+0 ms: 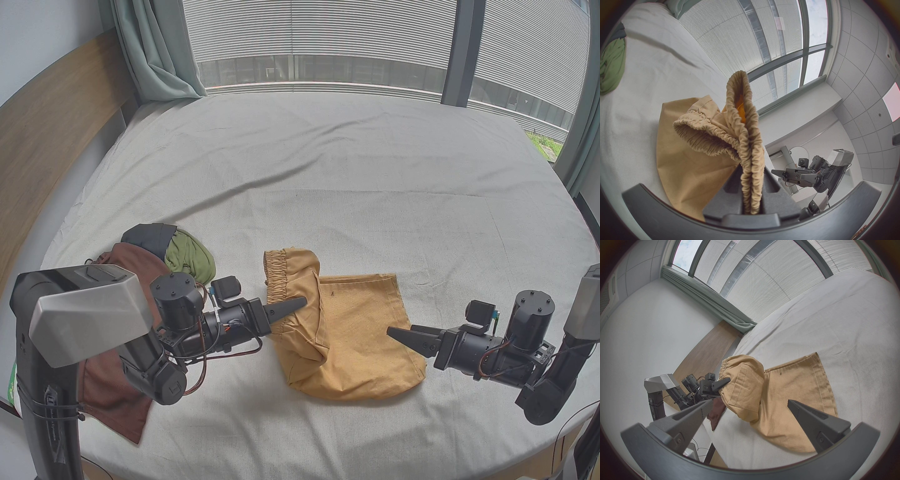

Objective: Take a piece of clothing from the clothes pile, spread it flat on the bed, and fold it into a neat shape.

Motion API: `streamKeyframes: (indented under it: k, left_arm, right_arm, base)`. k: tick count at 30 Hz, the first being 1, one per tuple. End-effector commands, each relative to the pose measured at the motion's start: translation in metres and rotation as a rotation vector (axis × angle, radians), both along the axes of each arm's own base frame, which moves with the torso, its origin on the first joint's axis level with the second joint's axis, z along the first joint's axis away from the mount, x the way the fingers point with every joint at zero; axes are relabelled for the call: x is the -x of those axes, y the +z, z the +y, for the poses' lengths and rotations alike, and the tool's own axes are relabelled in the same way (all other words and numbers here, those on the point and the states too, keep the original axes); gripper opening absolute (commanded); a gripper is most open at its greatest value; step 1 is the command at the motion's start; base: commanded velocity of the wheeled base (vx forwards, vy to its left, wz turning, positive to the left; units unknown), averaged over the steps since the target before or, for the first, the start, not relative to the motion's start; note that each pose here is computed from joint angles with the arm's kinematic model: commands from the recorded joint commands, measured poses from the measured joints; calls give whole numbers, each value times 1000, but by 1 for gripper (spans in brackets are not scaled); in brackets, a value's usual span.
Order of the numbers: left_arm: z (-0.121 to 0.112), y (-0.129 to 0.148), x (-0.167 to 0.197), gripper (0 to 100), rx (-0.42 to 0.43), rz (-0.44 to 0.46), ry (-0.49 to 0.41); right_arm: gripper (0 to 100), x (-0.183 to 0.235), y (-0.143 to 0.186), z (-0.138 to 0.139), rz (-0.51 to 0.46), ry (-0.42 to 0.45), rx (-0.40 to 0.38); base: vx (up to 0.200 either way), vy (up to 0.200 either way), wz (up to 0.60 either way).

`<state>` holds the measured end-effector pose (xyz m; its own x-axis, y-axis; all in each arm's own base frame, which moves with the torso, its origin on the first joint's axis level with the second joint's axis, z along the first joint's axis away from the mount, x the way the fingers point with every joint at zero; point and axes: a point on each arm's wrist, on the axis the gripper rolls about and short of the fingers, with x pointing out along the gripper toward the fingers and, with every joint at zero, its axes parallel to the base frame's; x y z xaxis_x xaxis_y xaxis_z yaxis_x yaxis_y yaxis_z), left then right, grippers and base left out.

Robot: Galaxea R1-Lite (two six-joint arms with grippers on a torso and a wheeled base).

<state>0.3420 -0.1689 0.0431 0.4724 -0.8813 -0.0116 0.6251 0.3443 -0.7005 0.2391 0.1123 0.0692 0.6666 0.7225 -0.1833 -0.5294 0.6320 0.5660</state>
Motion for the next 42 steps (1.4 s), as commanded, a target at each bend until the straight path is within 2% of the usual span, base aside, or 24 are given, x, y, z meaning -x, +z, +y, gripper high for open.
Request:
streamKeyframes:
  k: [1, 10, 15, 25, 29, 42]
  left_arm:
    - [-6, 1, -1, 0, 6, -5, -12]
    - [-30, -11, -7, 0, 29, 15, -56]
    - [-41, -20, -8, 0, 23, 30, -48]
    - [-52, -27, -6, 0, 25, 27, -75]
    - [-59, -38, -3, 0, 16, 52, -89]
    - [-62, -47, -8, 0, 11, 61, -66]
  right_arm:
    - [100, -2, 2, -1, -11, -5, -6]
    - [100, -6, 5, -6, -23, -27, -12]
    - [100, -7, 4, -5, -24, -27, -13]
    - [100, -8, 5, -5, -29, -27, -14]
    - [100, -8, 5, -6, -26, -30, -13]
    - [100, -9, 3, -6, -20, -32, -11]
  base:
    - [0, 0, 0]
    - [0, 0, 0]
    - [0, 0, 0]
    - [0, 0, 0]
    - [0, 0, 0]
    - [0, 0, 0]
